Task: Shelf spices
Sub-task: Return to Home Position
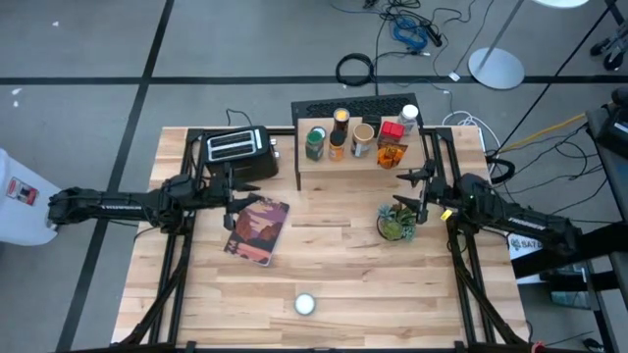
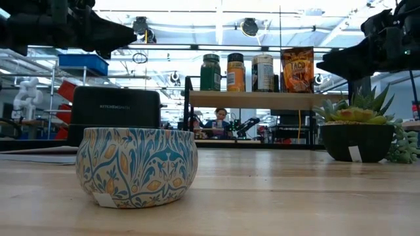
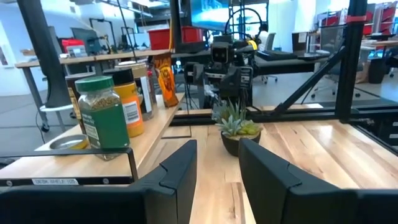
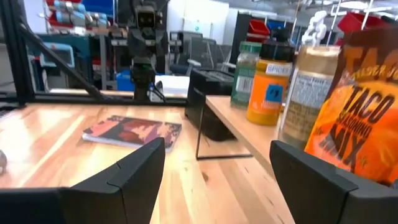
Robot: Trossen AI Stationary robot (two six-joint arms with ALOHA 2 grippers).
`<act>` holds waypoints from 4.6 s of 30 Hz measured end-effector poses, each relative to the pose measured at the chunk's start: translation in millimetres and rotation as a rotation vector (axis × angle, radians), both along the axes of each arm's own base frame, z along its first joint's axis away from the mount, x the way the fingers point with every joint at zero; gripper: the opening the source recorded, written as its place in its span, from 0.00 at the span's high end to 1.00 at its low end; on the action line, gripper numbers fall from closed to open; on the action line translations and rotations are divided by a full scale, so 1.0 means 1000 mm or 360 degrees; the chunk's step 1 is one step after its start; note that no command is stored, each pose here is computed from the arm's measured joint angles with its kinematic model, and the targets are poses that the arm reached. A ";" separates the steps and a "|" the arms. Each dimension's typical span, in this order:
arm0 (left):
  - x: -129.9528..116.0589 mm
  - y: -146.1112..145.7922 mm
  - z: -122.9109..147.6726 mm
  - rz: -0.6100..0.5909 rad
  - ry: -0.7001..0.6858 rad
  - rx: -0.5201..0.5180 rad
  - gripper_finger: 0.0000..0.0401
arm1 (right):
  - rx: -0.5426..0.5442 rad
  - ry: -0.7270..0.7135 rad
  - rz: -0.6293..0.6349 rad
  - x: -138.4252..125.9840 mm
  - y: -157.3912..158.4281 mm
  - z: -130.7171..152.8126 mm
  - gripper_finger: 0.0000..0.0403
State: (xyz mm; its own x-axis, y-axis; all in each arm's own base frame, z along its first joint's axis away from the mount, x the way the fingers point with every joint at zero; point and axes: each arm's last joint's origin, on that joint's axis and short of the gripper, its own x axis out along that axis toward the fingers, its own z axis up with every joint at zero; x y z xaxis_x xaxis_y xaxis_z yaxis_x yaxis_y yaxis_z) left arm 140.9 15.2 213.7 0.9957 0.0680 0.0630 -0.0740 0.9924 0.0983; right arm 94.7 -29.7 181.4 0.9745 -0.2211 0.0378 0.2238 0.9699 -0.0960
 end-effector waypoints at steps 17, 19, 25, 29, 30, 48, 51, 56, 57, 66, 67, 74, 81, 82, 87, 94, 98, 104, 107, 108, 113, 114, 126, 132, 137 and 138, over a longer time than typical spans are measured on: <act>-0.003 0.000 -0.015 -0.0008 -0.0038 -0.0050 0.68 | -0.0230 0.0018 -0.0065 0.009 0.004 0.004 0.31; -0.003 -0.001 -0.015 -0.0014 -0.0040 -0.0035 0.68 | -0.0216 0.0024 -0.0060 0.009 0.004 0.003 0.31; -0.003 -0.001 -0.014 -0.0011 -0.0054 0.0003 0.68 | -0.0150 -0.0011 -0.0011 0.008 0.006 0.012 0.31; -0.003 -0.001 -0.014 -0.0011 -0.0053 0.0006 0.68 | -0.0163 -0.0023 0.0015 0.003 0.007 0.027 0.31; -0.003 -0.001 -0.014 -0.0010 -0.0053 0.0014 0.68 | -0.0167 -0.0027 0.0026 0.001 0.008 0.030 0.31; -0.003 -0.002 -0.012 -0.0081 -0.0088 0.0055 0.68 | -0.0138 0.0003 0.0042 -0.010 0.011 0.022 0.39; -0.003 -0.002 -0.012 -0.0082 -0.0088 0.0051 0.68 | -0.0126 0.0005 0.0071 -0.009 0.011 0.019 0.41; -0.003 -0.002 -0.013 -0.0098 -0.0059 0.0039 0.68 | -0.0101 0.0034 0.0105 -0.008 0.011 0.013 0.41; -0.003 -0.002 -0.013 -0.0100 -0.0062 0.0040 0.68 | -0.0096 0.0036 0.0105 -0.007 0.011 0.012 0.41; -0.003 -0.002 -0.014 -0.0100 -0.0044 0.0038 0.68 | -0.0017 0.0113 0.0117 -0.002 0.010 -0.008 0.42; -0.003 -0.002 -0.015 -0.0100 -0.0038 0.0037 0.68 | 0.0001 0.0109 0.0122 -0.002 0.010 -0.008 0.42; -0.003 -0.002 -0.015 -0.0100 -0.0029 0.0036 0.68 | 0.0061 0.0080 0.0268 -0.002 0.013 -0.007 0.42; -0.003 -0.002 -0.017 -0.0099 0.0002 0.0031 0.68 | 0.0107 0.0048 0.0413 -0.002 0.016 -0.005 0.42; -0.003 -0.002 -0.017 -0.0095 0.0005 0.0030 0.68 | 0.0111 0.0049 0.0413 -0.002 0.016 -0.005 0.42; -0.003 -0.002 -0.017 -0.0081 0.0005 0.0030 0.68 | 0.0124 0.0060 0.0412 -0.002 0.016 -0.006 0.42; -0.003 -0.002 -0.017 -0.0078 0.0004 0.0030 0.68 | 0.0106 0.0062 0.0412 -0.002 0.016 -0.006 0.42; -0.003 -0.002 -0.017 -0.0073 0.0004 0.0030 0.68 | 0.0124 0.0061 0.0412 -0.002 0.015 -0.006 0.42; -0.003 -0.002 -0.017 -0.0073 0.0005 0.0030 0.68 | 0.0145 0.0059 0.0408 -0.002 0.015 -0.006 0.42; -0.003 -0.002 -0.017 -0.0073 0.0005 0.0030 0.68 | 0.0146 0.0060 0.0407 -0.002 0.015 -0.006 0.42; -0.003 -0.002 -0.017 -0.0073 0.0005 0.0030 0.68 | 0.0146 0.0060 0.0407 -0.002 0.015 -0.006 0.42; -0.003 -0.002 -0.017 -0.0073 0.0005 0.0030 0.68 | 0.0145 0.0060 0.0406 -0.002 0.015 -0.006 0.42; -0.003 -0.002 -0.017 -0.0073 0.0005 0.0030 0.68 | 0.0146 0.0060 0.0407 -0.002 0.015 -0.006 0.42; -0.003 -0.002 -0.017 -0.0074 0.0005 0.0030 0.68 | 0.0145 0.0060 0.0406 -0.002 0.015 -0.006 0.42; -0.003 -0.002 -0.017 -0.0074 0.0005 0.0030 0.68 | 0.0145 0.0060 0.0406 -0.002 0.015 -0.006 0.42; -0.003 -0.002 -0.017 -0.0074 0.0005 0.0030 0.68 | 0.0146 0.0060 0.0406 -0.002 0.015 -0.006 0.42; -0.003 -0.002 -0.017 -0.0074 0.0005 0.0030 0.68 | 0.0146 0.0060 0.0406 -0.002 0.015 -0.006 0.42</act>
State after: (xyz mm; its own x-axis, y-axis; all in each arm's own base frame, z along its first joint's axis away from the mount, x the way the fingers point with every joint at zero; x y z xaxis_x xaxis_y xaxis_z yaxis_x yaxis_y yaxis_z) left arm 138.0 13.5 196.6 0.9979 0.0207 0.0609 -0.0278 0.9927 0.1174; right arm 92.8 -14.3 175.1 0.9995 0.0307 -0.0087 -0.0308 0.9995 -0.0089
